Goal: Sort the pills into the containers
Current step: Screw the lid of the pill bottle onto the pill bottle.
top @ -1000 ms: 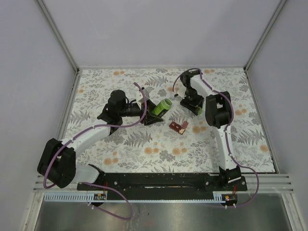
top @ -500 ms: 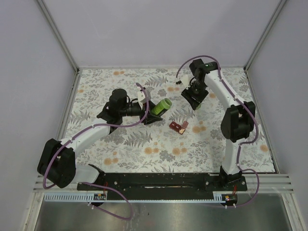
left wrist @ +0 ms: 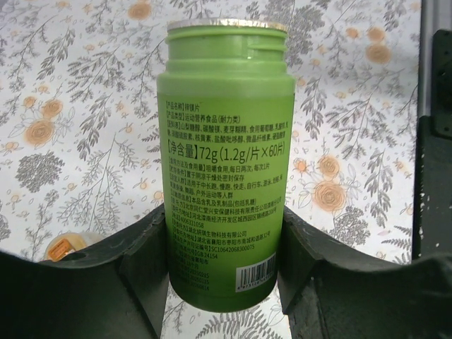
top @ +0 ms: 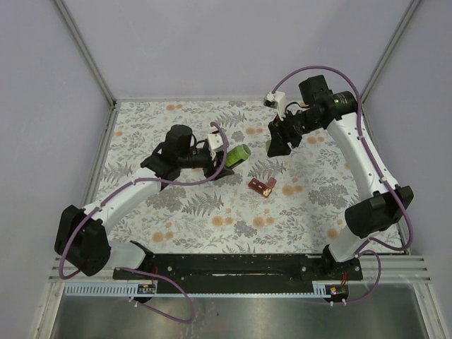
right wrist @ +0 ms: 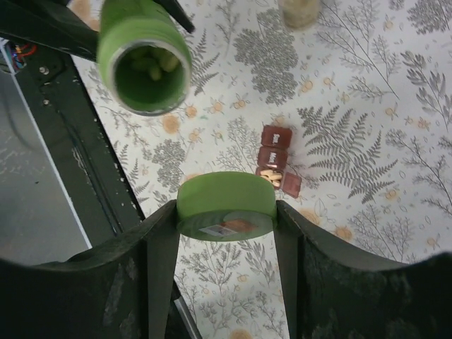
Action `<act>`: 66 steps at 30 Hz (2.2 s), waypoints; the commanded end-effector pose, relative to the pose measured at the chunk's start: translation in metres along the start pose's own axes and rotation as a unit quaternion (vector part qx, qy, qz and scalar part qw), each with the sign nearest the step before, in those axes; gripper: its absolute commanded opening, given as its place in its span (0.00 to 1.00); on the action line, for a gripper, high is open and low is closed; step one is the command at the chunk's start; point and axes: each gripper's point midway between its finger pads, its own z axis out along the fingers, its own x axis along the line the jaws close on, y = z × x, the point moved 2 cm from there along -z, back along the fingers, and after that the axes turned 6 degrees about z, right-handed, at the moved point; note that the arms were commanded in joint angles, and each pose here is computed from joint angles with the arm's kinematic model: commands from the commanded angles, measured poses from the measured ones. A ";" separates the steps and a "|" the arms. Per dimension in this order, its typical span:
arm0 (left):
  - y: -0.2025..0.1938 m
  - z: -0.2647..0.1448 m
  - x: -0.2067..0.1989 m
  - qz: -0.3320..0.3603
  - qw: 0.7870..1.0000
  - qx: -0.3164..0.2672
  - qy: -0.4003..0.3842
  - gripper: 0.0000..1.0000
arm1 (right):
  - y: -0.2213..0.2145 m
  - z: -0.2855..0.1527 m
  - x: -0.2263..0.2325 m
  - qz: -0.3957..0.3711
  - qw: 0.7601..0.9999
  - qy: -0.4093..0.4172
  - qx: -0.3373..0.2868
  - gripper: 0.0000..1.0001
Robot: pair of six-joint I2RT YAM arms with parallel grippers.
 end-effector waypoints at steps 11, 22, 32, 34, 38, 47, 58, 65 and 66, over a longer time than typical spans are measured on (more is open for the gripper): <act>0.033 0.000 0.004 0.115 0.987 0.082 0.071 0.00 | 0.016 -0.002 0.055 -0.011 0.990 0.131 -0.059 0.24; 0.034 0.009 -0.010 0.129 0.987 0.079 0.046 0.00 | 0.013 0.008 0.062 0.001 0.985 0.163 -0.047 0.24; 0.035 0.014 -0.019 0.112 0.992 0.050 0.030 0.00 | 0.009 0.016 0.066 0.011 0.982 0.184 -0.032 0.24; 0.036 0.014 -0.020 0.113 0.992 0.047 0.029 0.00 | 0.009 0.017 0.067 0.015 0.982 0.185 -0.029 0.24; 0.039 0.011 -0.021 0.115 0.992 0.043 0.030 0.00 | 0.010 0.018 0.066 0.017 0.982 0.186 -0.021 0.23; 0.044 0.008 -0.034 0.110 0.994 0.029 -0.001 0.00 | 0.005 0.021 0.064 -0.003 0.985 0.173 -0.012 0.23; 0.045 0.010 -0.048 0.092 0.995 0.019 -0.041 0.00 | -0.001 0.025 0.067 -0.038 0.988 0.151 -0.014 0.23; 0.045 0.010 -0.036 0.089 0.996 0.017 -0.001 0.00 | 0.001 0.033 0.075 0.005 0.980 0.197 -0.012 0.21; 0.046 0.010 -0.035 0.090 0.996 0.017 0.003 0.00 | 0.001 0.035 0.076 0.010 0.979 0.203 -0.011 0.21</act>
